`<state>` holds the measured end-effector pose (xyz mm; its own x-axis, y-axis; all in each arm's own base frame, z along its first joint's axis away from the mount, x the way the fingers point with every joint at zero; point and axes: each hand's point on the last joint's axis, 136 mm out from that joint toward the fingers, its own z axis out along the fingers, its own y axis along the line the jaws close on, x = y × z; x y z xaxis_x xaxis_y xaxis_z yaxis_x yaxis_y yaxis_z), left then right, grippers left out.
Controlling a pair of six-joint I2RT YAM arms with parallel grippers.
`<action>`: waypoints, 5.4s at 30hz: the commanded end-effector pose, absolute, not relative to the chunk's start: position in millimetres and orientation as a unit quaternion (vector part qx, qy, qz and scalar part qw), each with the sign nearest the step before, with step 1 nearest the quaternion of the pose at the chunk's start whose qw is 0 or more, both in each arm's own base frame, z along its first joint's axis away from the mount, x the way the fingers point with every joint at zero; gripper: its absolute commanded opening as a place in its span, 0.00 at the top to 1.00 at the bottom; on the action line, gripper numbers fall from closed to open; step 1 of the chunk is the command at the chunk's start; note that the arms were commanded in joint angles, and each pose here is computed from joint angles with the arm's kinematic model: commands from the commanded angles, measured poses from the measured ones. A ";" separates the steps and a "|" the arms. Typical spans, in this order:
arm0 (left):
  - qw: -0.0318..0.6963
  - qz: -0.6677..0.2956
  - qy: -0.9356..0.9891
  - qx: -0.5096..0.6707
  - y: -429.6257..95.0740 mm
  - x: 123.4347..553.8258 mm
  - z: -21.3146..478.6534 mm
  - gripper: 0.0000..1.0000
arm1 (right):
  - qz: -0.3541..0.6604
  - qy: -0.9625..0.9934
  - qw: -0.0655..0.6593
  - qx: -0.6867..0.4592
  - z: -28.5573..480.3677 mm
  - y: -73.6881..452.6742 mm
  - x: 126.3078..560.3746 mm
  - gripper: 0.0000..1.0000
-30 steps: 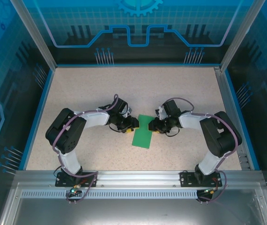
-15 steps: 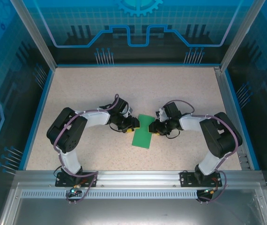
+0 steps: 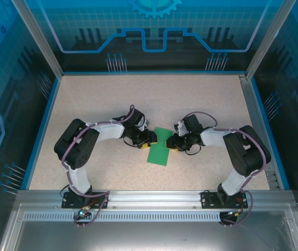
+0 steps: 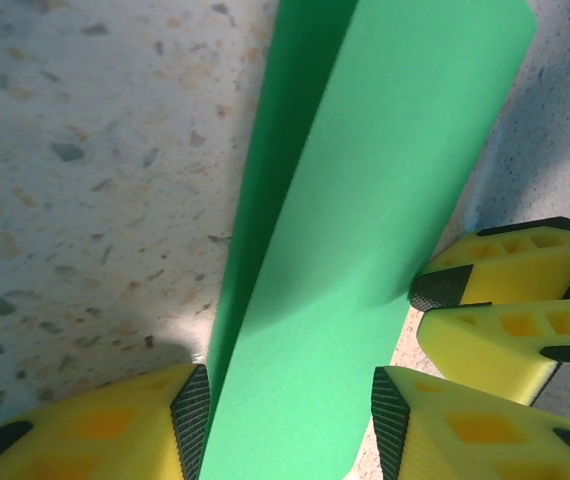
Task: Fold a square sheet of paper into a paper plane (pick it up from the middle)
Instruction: Fold the triangle a second time at the center of the table.
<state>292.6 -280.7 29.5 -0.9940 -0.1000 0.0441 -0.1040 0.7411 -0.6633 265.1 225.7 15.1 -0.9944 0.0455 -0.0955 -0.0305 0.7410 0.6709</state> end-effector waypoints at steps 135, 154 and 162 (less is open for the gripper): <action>0.012 0.428 -0.902 0.043 -312.1 314.2 56.0 0.75 | 0.293 0.947 0.134 0.012 45.4 185.1 243.5 0.43; -0.019 0.418 -0.906 0.068 -295.2 324.5 64.8 0.82 | 0.230 0.926 0.264 -0.144 89.3 216.7 232.1 0.27; 0.001 0.435 -0.899 0.053 -306.2 318.5 66.5 0.71 | 0.215 0.906 0.284 -0.227 100.0 233.2 213.8 0.26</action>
<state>322.2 -299.8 58.4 -0.9918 -0.1225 0.0351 -0.1060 0.6405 -0.7606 216.2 232.0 97.2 -0.7641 -0.2288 -0.6032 -0.4921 0.8113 0.3156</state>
